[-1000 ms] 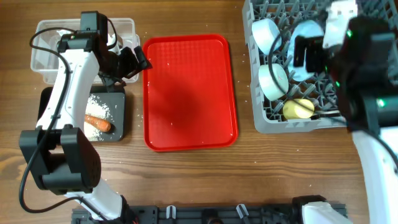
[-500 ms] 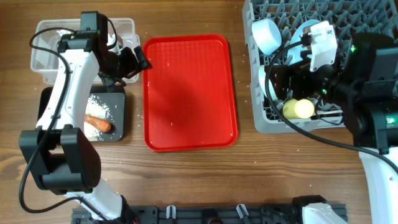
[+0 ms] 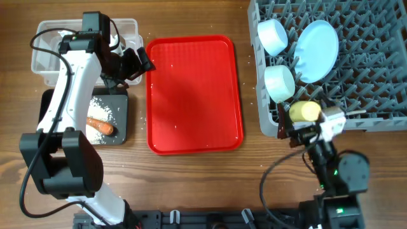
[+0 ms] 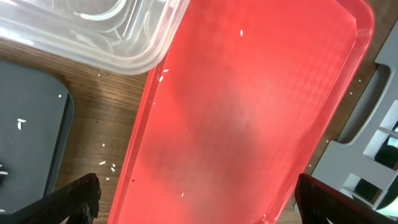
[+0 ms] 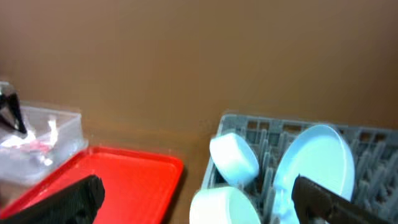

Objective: Sort waste into correct bins and load items into the dishwasher rack

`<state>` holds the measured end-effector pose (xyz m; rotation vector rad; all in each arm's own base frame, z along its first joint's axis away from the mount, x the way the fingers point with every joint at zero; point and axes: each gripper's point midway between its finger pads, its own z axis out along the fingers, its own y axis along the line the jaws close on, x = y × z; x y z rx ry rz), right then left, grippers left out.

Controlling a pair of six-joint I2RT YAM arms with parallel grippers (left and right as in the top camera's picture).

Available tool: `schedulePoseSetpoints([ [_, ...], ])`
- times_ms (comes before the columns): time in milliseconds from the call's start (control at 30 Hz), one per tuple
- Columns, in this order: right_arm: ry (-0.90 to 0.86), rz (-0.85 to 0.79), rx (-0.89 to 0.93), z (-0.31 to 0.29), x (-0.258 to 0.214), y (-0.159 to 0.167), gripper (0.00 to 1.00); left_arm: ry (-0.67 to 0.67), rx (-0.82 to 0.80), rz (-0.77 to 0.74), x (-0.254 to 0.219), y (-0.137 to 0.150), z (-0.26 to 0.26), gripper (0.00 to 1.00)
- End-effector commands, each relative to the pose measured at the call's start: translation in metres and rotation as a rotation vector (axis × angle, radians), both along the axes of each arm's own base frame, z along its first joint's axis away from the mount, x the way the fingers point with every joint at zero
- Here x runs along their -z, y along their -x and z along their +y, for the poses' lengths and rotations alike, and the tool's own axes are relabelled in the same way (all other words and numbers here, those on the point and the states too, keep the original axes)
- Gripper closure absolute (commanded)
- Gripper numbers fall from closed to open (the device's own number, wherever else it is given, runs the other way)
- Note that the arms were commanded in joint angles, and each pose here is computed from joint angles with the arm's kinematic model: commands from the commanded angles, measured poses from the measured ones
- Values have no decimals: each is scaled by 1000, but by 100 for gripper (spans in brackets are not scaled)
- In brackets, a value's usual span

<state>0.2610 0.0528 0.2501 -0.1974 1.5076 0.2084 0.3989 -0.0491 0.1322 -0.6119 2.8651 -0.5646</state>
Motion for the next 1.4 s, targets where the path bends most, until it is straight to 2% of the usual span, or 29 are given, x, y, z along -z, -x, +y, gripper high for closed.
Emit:
schedulePoseSetpoints([
  [0,-71,-11,33,-7,29,7,0,-1,-3,-15,-5,-1,1,0],
  [133,34,-89,-8,1,41,18,0,-1,-3,-15,-5,-1,1,0],
  [233,111,-48,-43,7,58,23,0,-1,-3,-15,-5,-1,1,0],
  [300,111,2,-47,7,70,23,0,-1,-3,-15,-5,-1,1,0],
  [867,114,4,-46,7,71,23,0,-2,-5,-32,-13,1,1,0],
  [967,114,4,-46,7,71,23,0,-18,-9,-154,-57,6,3,0],
  [1067,114,4,-46,7,71,23,0,-109,-9,-355,-120,22,15,0],
  [1167,114,4,-46,7,71,23,0,-236,107,-657,-186,49,13,0],
  [1267,114,4,-46,7,71,23,0,-283,63,-847,-214,83,21,0],
  [1367,114,4,-46,7,71,23,1,-301,34,-963,-203,111,24,0],
])
